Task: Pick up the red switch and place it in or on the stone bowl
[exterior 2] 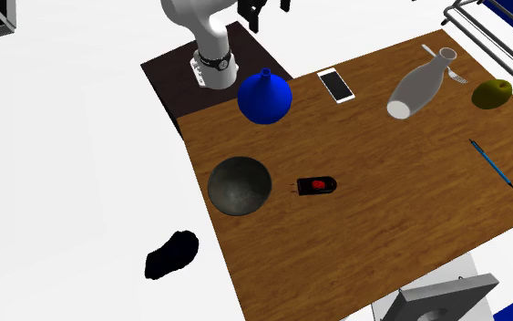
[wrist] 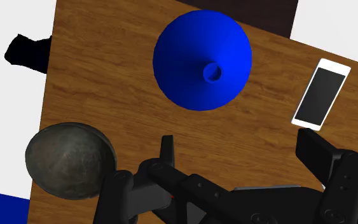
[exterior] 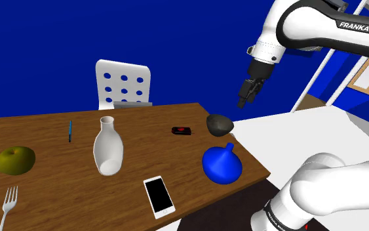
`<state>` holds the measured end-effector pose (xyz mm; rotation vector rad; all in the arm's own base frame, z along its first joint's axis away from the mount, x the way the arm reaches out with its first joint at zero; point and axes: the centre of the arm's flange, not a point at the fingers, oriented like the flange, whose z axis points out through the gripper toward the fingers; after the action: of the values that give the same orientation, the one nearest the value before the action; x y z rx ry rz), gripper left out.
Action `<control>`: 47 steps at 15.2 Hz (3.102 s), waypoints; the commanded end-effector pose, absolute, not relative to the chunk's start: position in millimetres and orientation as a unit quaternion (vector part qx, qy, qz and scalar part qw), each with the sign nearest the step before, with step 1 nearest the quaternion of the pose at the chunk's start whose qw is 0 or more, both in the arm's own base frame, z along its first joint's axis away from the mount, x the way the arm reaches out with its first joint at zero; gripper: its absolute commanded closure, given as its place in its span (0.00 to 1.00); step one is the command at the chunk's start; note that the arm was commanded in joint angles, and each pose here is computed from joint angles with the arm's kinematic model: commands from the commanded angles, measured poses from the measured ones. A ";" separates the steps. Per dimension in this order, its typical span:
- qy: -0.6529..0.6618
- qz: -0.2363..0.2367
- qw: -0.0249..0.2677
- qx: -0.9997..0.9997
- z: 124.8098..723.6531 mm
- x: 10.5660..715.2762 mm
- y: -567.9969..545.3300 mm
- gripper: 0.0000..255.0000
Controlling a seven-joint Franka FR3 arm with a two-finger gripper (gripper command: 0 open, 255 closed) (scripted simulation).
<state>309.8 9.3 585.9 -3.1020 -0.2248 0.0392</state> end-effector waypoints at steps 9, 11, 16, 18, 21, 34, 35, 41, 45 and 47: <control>-0.170 -0.009 0.012 -0.985 504.4 363.2 -20.1 0.00; -0.195 -0.015 0.011 -0.981 484.4 378.0 -25.7 0.00; -0.255 -0.028 0.008 -0.967 435.3 417.0 -36.6 0.00; -0.278 -0.034 0.007 -0.960 416.0 433.3 -39.6 0.00; -0.314 -0.042 0.005 -0.949 387.4 458.4 -42.6 0.00; -0.461 -0.076 -0.002 -0.884 268.8 573.0 -33.5 0.00; -0.462 -0.077 -0.002 -0.883 267.7 574.1 -33.2 0.00; -0.462 -0.077 -0.002 -0.883 236.4 578.5 -31.1 0.00; -0.462 -0.077 -0.002 -0.883 228.2 579.6 -30.5 0.00; -0.462 -0.077 -0.002 -0.883 228.2 579.6 -30.5 0.00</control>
<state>579.6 -30.5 228.4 -2.7780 -1.4541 -0.2406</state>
